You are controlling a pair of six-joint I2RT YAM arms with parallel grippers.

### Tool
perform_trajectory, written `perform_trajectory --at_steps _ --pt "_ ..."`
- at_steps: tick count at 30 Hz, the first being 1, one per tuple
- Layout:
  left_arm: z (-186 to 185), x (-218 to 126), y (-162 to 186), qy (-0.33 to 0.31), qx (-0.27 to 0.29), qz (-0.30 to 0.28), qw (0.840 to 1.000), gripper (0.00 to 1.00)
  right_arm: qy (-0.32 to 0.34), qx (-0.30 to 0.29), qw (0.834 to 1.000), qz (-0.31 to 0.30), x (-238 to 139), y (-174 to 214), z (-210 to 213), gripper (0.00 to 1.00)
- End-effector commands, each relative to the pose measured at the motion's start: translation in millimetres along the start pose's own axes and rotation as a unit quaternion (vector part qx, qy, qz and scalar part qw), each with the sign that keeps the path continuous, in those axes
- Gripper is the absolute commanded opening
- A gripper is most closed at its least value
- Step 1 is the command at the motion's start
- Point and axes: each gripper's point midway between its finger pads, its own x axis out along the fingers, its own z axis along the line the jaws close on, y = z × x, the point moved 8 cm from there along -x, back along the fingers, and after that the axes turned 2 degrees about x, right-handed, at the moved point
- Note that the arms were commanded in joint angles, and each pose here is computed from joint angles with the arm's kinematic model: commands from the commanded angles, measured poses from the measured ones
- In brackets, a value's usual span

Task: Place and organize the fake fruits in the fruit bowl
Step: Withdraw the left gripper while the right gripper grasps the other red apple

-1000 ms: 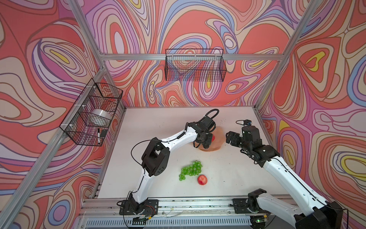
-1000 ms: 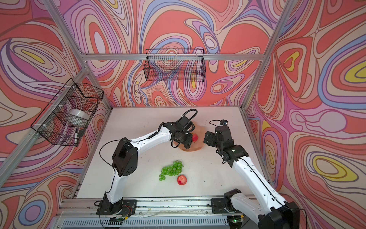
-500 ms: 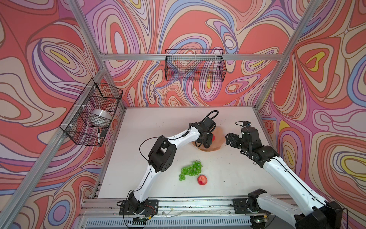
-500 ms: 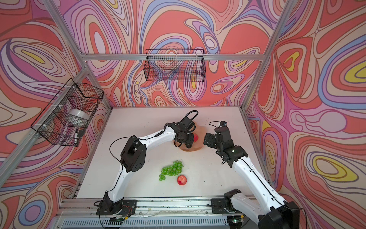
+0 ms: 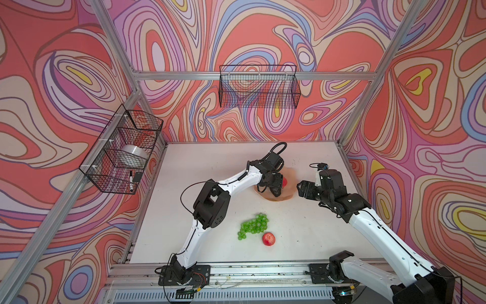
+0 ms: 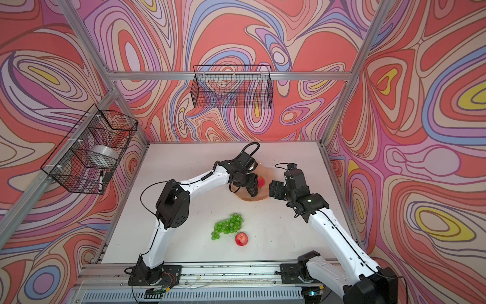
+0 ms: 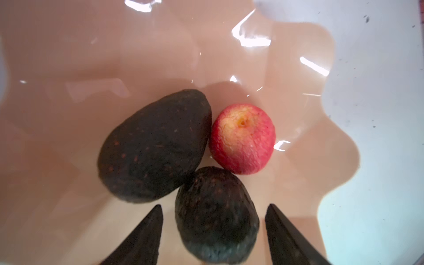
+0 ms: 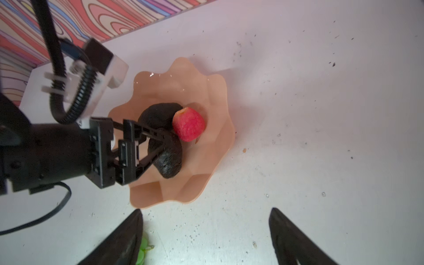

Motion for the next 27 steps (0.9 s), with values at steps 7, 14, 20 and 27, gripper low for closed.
perform_trajectory --at_steps 7,14,20,27 --pt "49 -165 -40 -0.023 -0.028 -0.236 0.971 0.79 -0.069 -0.104 0.984 0.130 -9 98 55 0.84" --pt "136 -222 6 -0.114 -0.092 -0.308 0.940 0.87 -0.055 -0.188 0.963 0.185 3 160 92 0.84" --pt "190 -244 49 -0.153 -0.156 -0.316 0.923 0.89 -0.050 -0.200 0.955 0.211 22 187 105 0.84" --pt "207 -250 77 -0.179 -0.167 -0.311 0.918 0.92 -0.053 -0.182 0.951 0.243 44 208 113 0.82"
